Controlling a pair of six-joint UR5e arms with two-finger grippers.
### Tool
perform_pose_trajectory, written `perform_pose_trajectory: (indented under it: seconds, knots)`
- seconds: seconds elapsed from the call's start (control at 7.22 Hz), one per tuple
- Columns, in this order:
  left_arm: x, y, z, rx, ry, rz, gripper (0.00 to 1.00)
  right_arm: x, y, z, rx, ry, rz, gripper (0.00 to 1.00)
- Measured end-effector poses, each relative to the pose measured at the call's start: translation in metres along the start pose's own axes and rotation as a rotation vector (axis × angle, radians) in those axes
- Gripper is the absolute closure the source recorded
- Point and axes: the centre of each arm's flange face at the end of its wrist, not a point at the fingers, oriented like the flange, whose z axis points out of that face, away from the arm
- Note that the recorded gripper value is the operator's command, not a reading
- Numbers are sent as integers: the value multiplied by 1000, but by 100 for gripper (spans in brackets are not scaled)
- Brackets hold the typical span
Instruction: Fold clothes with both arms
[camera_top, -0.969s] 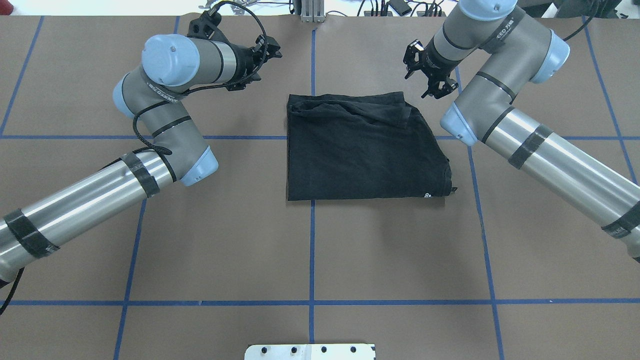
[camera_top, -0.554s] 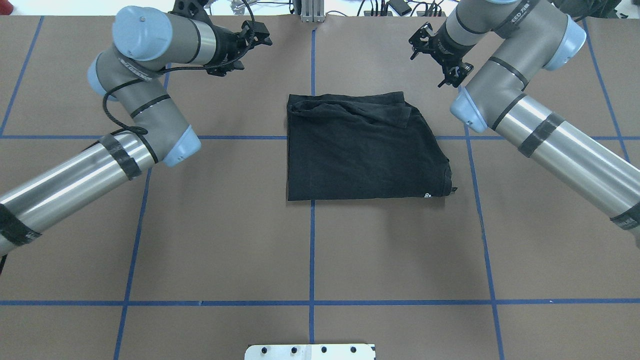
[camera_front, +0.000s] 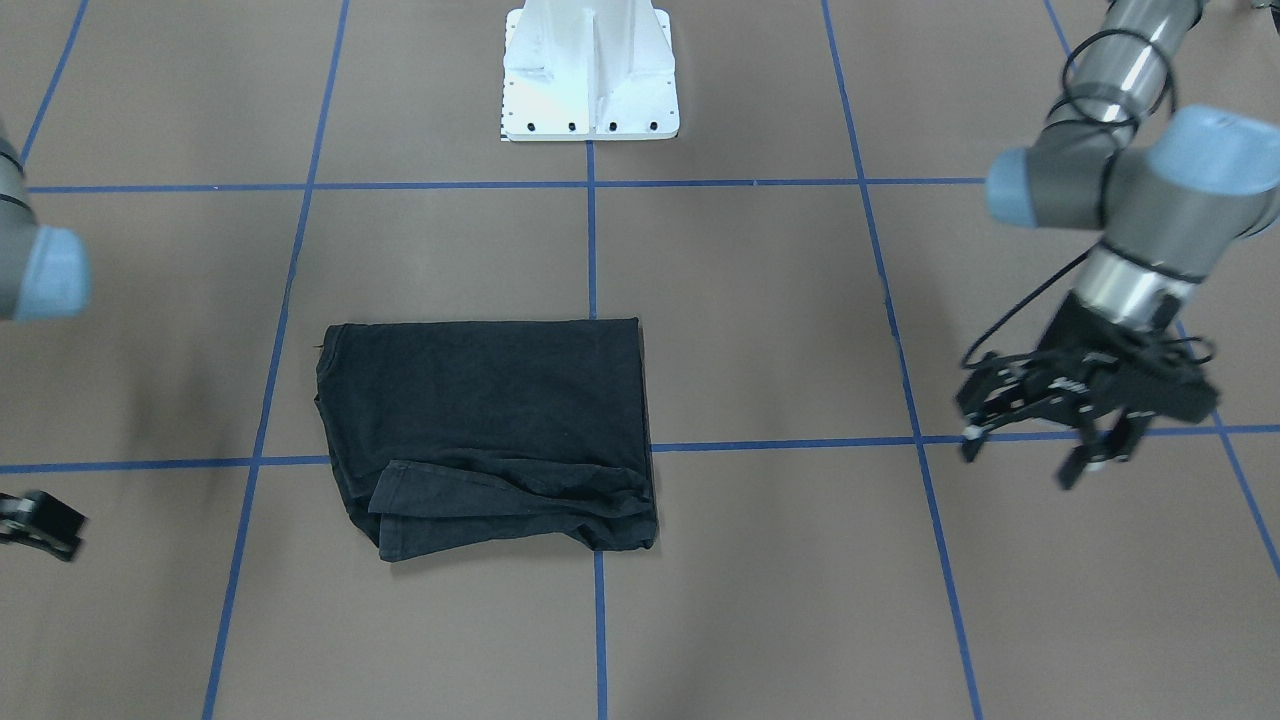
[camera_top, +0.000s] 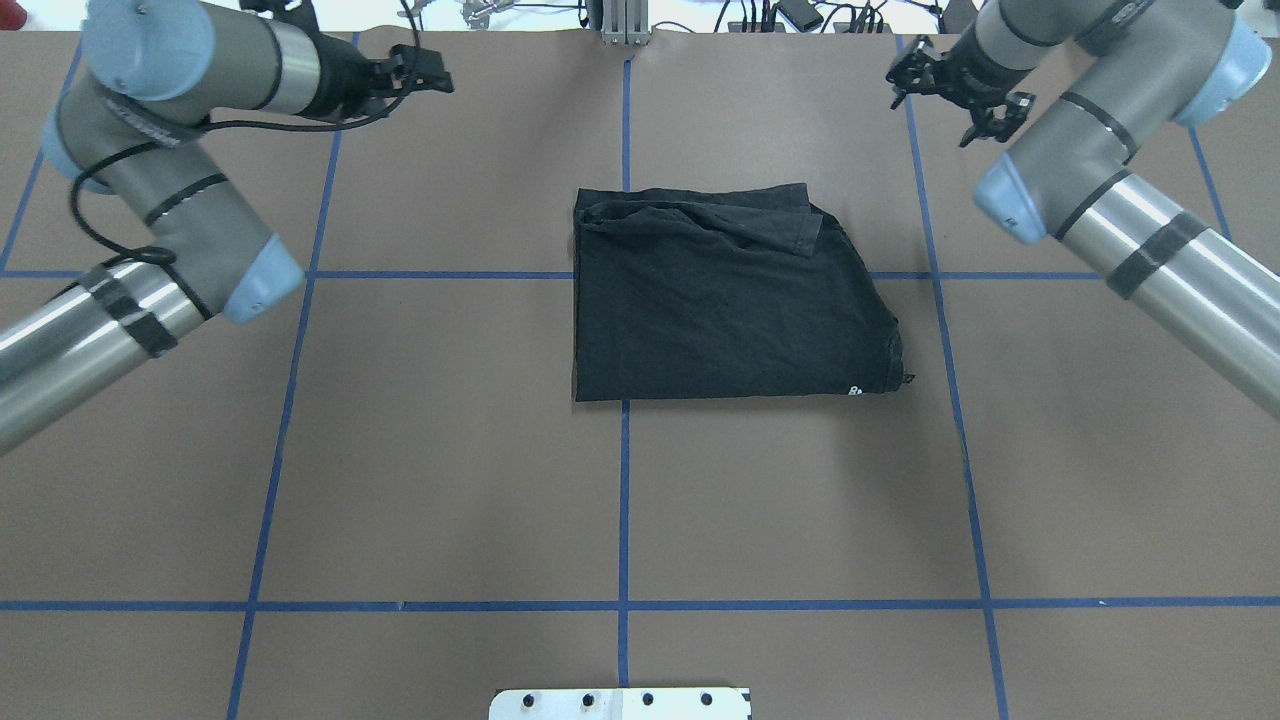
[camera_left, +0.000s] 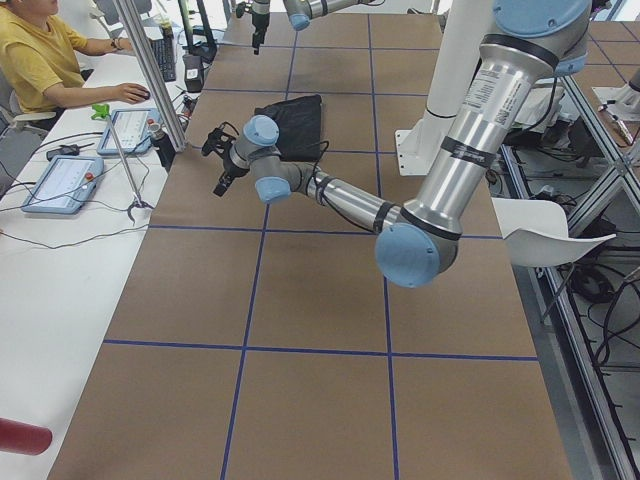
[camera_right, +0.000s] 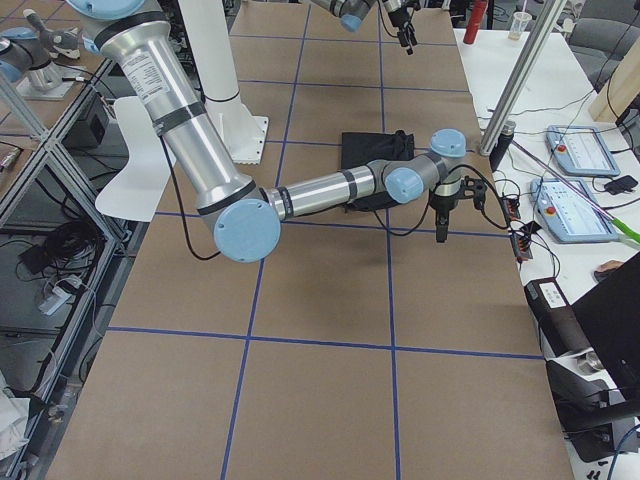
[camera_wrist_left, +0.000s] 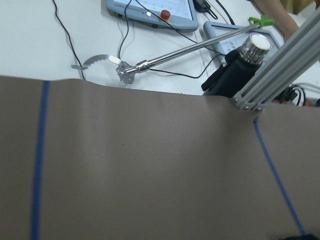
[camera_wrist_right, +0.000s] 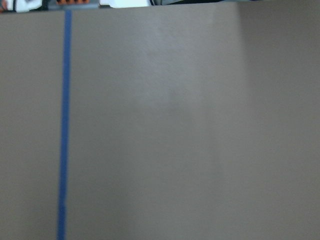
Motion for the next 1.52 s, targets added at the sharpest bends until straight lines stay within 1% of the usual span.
perform_pose_trajectory:
  seconds: [0.14, 0.28, 0.42, 0.55, 0.69, 0.83, 0.97, 1.11, 1.38, 1.52]
  knots:
    - [-52, 24, -37, -46, -19, 84, 0, 40, 28, -19, -38, 37, -96, 0]
    - [-99, 53, -69, -90, -16, 121, 0, 73, 63, -31, -76, 45, -127, 0]
    - [-143, 85, -97, -129, -11, 147, 0, 108, 98, -36, -108, 25, -130, 0]
    - [-180, 114, -123, -158, -11, 151, 0, 141, 128, -42, -128, -1, -144, 0]
    - [-205, 137, -145, -184, 4, 126, 0, 168, 150, -45, -139, -13, -171, 0]
    - [-217, 153, -165, -194, 24, 107, 0, 182, 160, -46, -144, -16, -191, 0]
    - [-221, 162, -180, -196, 29, 92, 0, 189, 164, -45, -147, -14, -200, 0]
    - [-223, 165, -185, -207, 20, 75, 0, 191, 165, -46, -148, -16, -203, 0]
    - [-228, 163, -184, -233, -22, 51, 0, 191, 167, -46, -151, -23, -198, 0]
    - [-228, 161, -182, -248, -33, 41, 0, 190, 168, -45, -155, -36, -197, 0]
